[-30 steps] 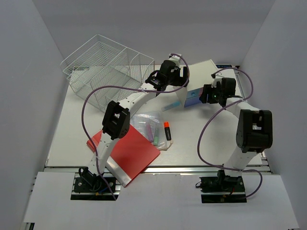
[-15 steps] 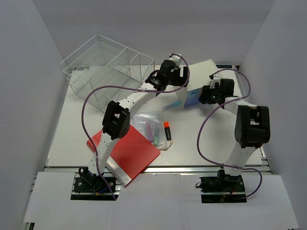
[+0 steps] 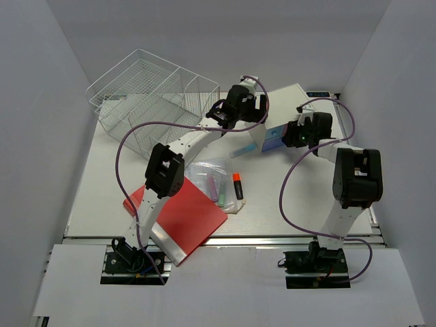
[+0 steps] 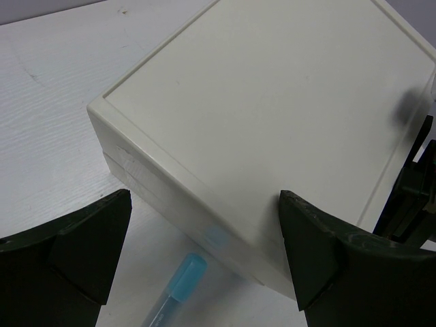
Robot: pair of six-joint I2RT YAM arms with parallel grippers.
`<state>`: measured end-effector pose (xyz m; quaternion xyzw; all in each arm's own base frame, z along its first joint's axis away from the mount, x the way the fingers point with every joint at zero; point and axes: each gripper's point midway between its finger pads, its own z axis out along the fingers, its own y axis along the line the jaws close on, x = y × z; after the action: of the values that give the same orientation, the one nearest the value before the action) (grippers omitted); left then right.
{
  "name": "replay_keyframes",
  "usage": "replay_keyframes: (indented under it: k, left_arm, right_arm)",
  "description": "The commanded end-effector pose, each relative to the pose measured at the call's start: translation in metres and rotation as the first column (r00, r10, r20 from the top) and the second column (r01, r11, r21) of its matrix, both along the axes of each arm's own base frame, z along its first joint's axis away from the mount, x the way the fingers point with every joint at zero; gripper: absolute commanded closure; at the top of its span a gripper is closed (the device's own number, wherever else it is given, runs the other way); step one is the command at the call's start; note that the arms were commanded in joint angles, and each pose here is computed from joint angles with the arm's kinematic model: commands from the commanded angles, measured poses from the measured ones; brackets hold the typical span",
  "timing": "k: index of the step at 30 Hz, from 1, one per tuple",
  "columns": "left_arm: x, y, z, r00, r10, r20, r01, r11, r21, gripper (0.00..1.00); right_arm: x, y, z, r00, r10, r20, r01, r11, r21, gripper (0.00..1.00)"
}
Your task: Organize the desk
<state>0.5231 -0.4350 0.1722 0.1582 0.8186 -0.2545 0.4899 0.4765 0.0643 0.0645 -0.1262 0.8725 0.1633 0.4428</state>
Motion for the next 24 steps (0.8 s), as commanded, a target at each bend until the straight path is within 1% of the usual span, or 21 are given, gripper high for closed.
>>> replay_keyframes:
  k: [1,6,15,18,19,20,21,22,24]
  left_arm:
    - [-0.024,0.023,-0.059,0.990,-0.006,-0.144,0.033,0.983,0.183,0.03]
    - [-0.024,0.021,-0.058,0.989,-0.013,-0.146,0.038,0.984,0.173,0.03]
    - [-0.024,0.021,-0.055,0.990,-0.009,-0.141,0.033,0.985,0.168,0.03]
    - [-0.023,0.021,-0.055,0.990,-0.010,-0.139,0.033,0.985,0.169,0.03]
    - [-0.023,0.021,-0.056,0.990,-0.009,-0.141,0.033,0.985,0.168,0.03]
    - [-0.023,0.021,-0.055,0.990,-0.008,-0.139,0.031,0.985,0.168,0.03]
    - [-0.023,0.021,-0.056,0.990,-0.008,-0.139,0.031,0.985,0.168,0.03]
    - [-0.023,0.022,-0.055,0.990,-0.006,-0.140,0.029,0.985,0.168,0.03]
    - [-0.022,0.022,-0.054,0.991,0.004,-0.135,0.019,0.986,0.166,0.03]
  right_arm:
    - [0.008,0.003,0.003,0.998,0.023,0.058,-0.023,1.000,-0.007,0.48]
    - [0.004,0.005,0.004,0.997,0.030,0.067,-0.030,1.000,0.003,0.52]
    - [0.003,0.004,0.006,0.997,0.016,0.073,-0.016,1.000,0.005,0.53]
    - [0.004,0.002,0.009,0.995,-0.004,0.095,0.003,1.000,0.008,0.64]
    - [0.005,0.001,0.010,0.995,-0.012,0.095,0.011,1.000,0.008,0.74]
    - [0.007,-0.003,0.011,0.995,-0.033,0.094,0.033,0.999,0.001,0.81]
    - [0.008,-0.004,0.011,0.995,-0.043,0.091,0.043,0.999,0.000,0.86]
    - [0.009,-0.005,0.013,0.995,-0.050,0.092,0.051,0.999,-0.003,0.90]
    - [0.009,-0.007,0.015,0.994,-0.059,0.094,0.060,0.998,-0.009,0.93]
